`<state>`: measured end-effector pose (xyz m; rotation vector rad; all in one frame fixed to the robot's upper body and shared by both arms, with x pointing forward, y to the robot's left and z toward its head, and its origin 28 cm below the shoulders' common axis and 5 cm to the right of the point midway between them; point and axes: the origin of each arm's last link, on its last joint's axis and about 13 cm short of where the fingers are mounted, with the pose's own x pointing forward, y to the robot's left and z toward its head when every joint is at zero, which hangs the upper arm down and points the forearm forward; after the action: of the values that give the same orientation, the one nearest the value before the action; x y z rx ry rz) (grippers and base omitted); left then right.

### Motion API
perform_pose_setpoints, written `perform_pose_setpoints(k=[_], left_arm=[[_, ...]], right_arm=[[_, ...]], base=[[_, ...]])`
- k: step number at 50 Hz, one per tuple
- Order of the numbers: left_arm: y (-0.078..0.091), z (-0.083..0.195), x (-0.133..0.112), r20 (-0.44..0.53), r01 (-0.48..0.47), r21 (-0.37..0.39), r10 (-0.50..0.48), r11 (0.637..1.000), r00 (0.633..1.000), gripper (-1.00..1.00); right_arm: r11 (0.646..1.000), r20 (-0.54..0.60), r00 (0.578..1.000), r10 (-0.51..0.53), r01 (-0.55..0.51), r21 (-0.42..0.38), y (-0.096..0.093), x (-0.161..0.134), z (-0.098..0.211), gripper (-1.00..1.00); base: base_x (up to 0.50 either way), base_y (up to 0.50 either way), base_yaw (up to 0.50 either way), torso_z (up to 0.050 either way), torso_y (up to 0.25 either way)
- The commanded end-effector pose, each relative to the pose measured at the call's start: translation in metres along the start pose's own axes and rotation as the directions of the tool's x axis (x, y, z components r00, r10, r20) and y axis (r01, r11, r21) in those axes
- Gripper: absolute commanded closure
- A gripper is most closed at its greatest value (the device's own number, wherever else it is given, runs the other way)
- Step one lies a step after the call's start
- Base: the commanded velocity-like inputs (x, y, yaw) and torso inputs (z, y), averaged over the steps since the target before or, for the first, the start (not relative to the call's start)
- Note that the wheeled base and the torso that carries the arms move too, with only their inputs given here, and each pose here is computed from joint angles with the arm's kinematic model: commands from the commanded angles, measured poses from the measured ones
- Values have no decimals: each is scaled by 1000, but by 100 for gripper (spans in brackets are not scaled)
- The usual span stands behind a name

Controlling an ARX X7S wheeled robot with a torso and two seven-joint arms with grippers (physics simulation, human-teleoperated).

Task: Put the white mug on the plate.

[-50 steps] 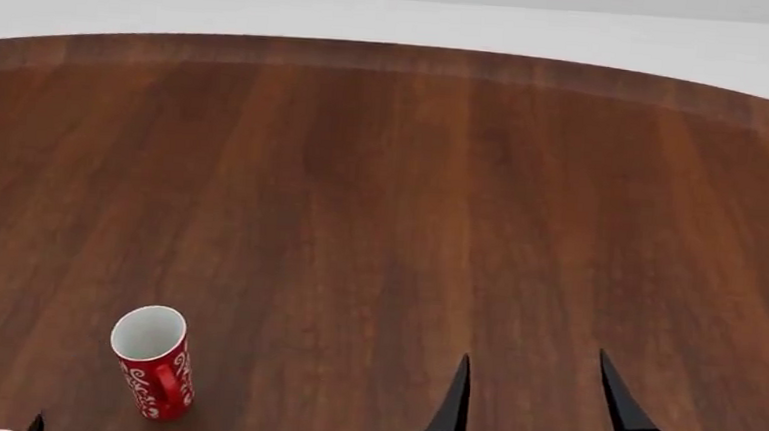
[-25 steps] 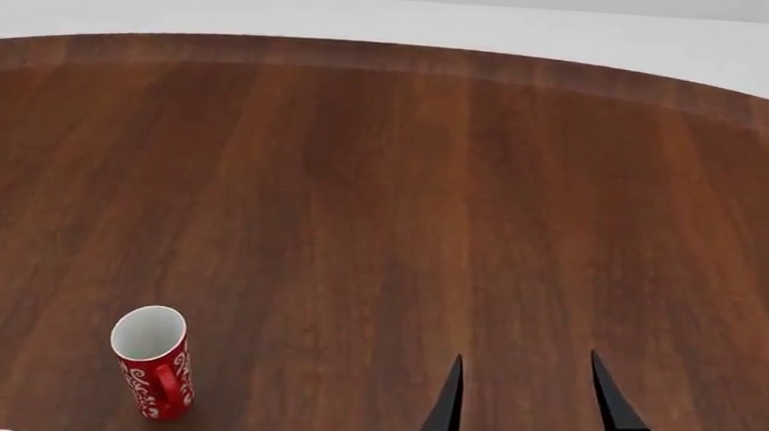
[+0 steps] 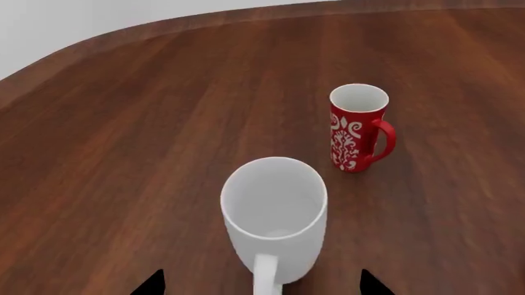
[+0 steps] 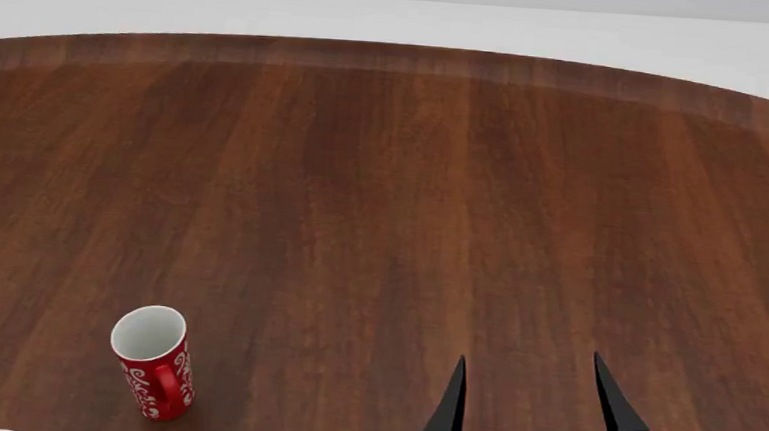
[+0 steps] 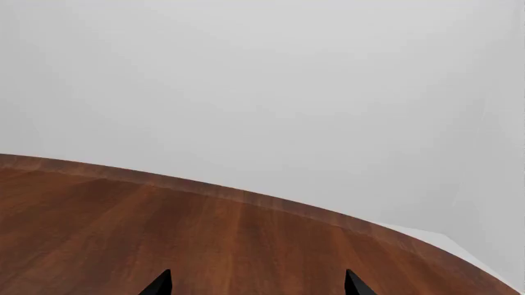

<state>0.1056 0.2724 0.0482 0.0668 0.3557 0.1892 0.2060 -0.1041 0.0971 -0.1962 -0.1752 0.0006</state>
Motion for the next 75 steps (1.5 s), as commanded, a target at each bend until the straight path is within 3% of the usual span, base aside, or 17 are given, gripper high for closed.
perform_pose_setpoints(k=[1,25,49,75], left_arm=[[2,-13,16,-51,-14,7,14,1000,999,-100],[-10,-29,49,-119,45,48,-39,998,992,-100],[-2,-44,58,-157,8,35,-2,999,988,-100],[-6,-52,82,-186,15,53,-5,998,983,-100]], right_arm=[[1000,1,1000,-1,1,-2,-1,0,0,-100],[1000,-1,1000,-5,5,0,-3,-1,-2,-100],[1000,3,1000,-5,5,-4,-2,-3,4,-100],[1000,10,1000,-2,2,-9,-2,-2,7,-100]], base=[[0,0,0,0,0],[0,0,0,0,0],[0,0,0,0,0],[0,0,0,0,0]])
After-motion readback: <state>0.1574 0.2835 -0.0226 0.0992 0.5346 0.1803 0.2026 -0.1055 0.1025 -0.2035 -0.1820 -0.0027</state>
